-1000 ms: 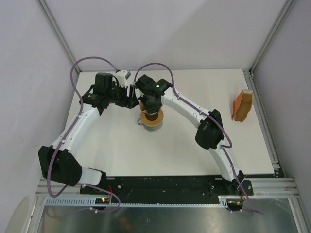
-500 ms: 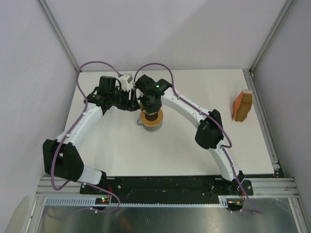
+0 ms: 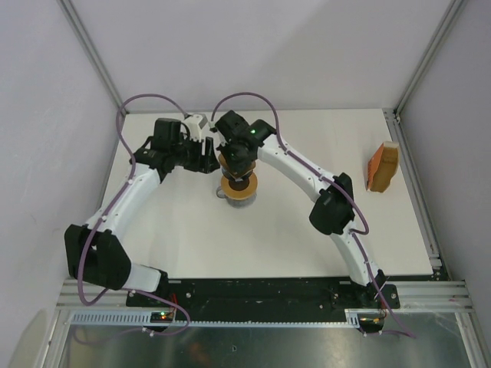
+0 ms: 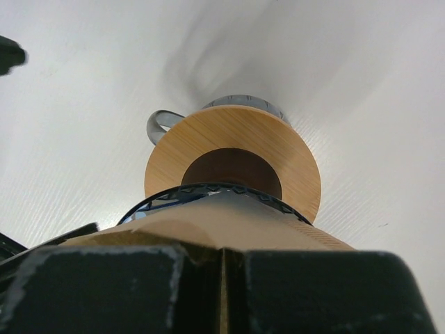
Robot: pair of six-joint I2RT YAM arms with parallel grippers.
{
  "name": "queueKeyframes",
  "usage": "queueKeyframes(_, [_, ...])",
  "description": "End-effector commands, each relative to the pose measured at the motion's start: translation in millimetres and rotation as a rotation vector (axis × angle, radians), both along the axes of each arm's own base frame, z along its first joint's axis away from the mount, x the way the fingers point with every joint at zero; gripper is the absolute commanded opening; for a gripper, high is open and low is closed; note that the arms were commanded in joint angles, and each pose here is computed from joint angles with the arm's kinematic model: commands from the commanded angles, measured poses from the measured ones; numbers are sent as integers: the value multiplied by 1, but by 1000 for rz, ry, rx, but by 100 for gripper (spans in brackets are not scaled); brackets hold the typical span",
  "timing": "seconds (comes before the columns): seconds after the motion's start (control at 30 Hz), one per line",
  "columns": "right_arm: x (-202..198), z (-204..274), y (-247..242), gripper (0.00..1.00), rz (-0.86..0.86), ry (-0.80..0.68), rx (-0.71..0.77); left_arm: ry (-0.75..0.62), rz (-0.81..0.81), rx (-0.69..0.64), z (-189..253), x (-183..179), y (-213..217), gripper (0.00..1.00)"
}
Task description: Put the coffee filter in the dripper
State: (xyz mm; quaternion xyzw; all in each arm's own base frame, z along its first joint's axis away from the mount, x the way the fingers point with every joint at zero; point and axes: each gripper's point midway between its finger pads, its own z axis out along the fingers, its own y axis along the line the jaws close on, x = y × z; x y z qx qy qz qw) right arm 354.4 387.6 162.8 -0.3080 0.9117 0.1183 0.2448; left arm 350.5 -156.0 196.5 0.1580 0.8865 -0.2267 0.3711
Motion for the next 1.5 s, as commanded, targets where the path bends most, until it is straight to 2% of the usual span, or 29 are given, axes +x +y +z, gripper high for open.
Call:
queueKeyframes(0.0, [5, 52, 3, 0, 14, -87, 97, -169, 23, -11, 55, 11, 5, 68])
queueKeyframes(0.2, [1, 31, -1, 0, 13, -50, 61, -199, -9, -65, 76, 4, -3, 70])
queueKeyframes(0.57, [-3, 14, 1, 0, 14, -24, 38, -103, -14, -64, 43, 10, -8, 69])
queueKeyframes(0.77, [-1, 27, 4, 0, 19, -51, 64, -28, -22, -63, 16, 9, -13, 66])
queueKeyframes(1.0, [-3, 31, 5, 0, 31, -50, 77, -34, -17, -53, 13, 11, -12, 64])
queueKeyframes(1.47, [6, 80, 1, 0, 16, -151, 179, -54, -23, -56, 19, 10, -15, 64])
